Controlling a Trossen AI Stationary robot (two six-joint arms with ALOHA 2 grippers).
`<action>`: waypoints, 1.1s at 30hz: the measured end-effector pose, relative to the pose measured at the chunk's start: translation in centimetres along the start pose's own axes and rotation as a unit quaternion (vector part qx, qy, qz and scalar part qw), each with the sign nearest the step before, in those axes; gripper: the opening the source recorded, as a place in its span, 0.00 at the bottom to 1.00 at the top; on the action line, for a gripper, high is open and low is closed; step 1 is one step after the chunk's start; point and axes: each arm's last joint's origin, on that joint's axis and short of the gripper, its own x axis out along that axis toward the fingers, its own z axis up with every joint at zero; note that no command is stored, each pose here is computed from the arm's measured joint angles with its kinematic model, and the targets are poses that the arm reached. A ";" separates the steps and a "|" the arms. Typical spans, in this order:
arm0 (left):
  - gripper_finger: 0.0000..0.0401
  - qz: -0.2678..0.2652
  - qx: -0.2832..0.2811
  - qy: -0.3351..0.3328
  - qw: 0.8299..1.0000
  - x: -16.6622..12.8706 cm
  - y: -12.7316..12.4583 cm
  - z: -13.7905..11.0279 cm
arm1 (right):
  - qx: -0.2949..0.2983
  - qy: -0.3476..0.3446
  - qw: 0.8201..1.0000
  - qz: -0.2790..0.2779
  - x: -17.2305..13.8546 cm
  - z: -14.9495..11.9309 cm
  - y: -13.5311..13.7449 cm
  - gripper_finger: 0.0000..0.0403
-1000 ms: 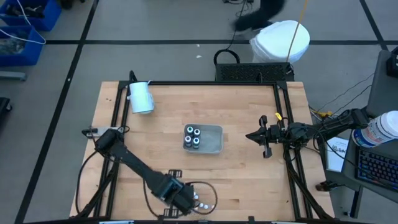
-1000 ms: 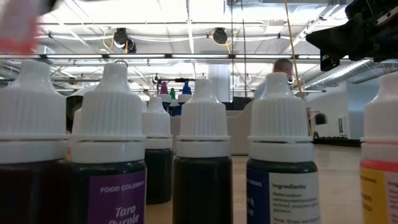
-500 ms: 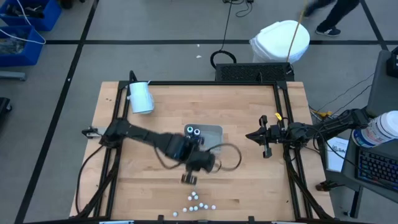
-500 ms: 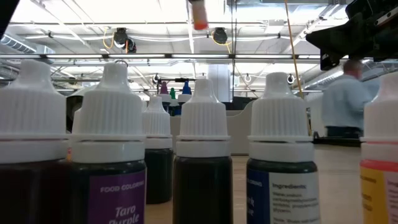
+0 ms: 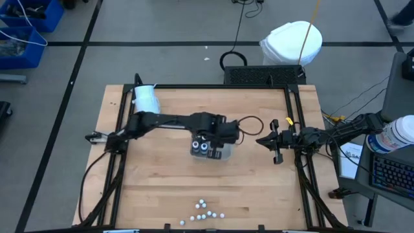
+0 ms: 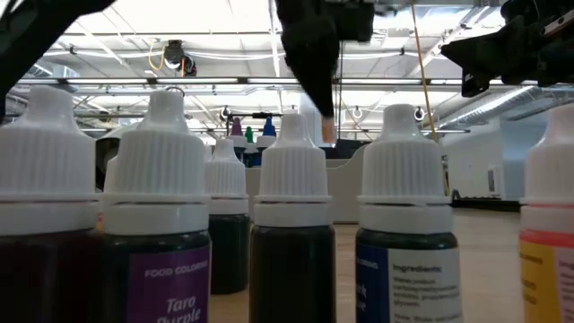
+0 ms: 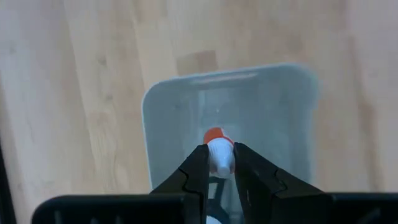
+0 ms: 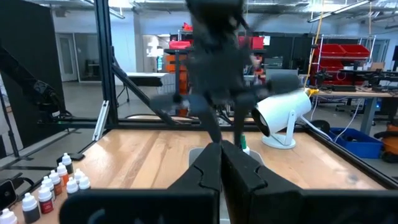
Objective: Pick & Place food coloring
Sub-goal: Put the small orange food coloring bottle into the gray bin
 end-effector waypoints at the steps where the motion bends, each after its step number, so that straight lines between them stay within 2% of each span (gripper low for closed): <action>1: 0.16 0.000 -0.001 0.007 1.000 0.7 0.2 0.0 | -0.002 0.001 1.000 0.000 0.0 0.0 0.0 0.00; 8: 0.16 -0.007 0.006 0.037 0.999 3.4 -0.4 0.0 | -0.013 -0.001 1.000 0.000 0.0 0.0 0.0 0.00; 16: 0.16 -0.009 0.002 0.036 0.999 3.4 -1.3 0.1 | -0.020 -0.005 1.000 0.000 0.0 0.1 0.0 0.00; 33: 0.16 -0.010 0.008 0.034 0.999 5.5 -1.1 0.4 | -0.017 -0.004 1.000 0.000 0.0 0.1 0.0 0.00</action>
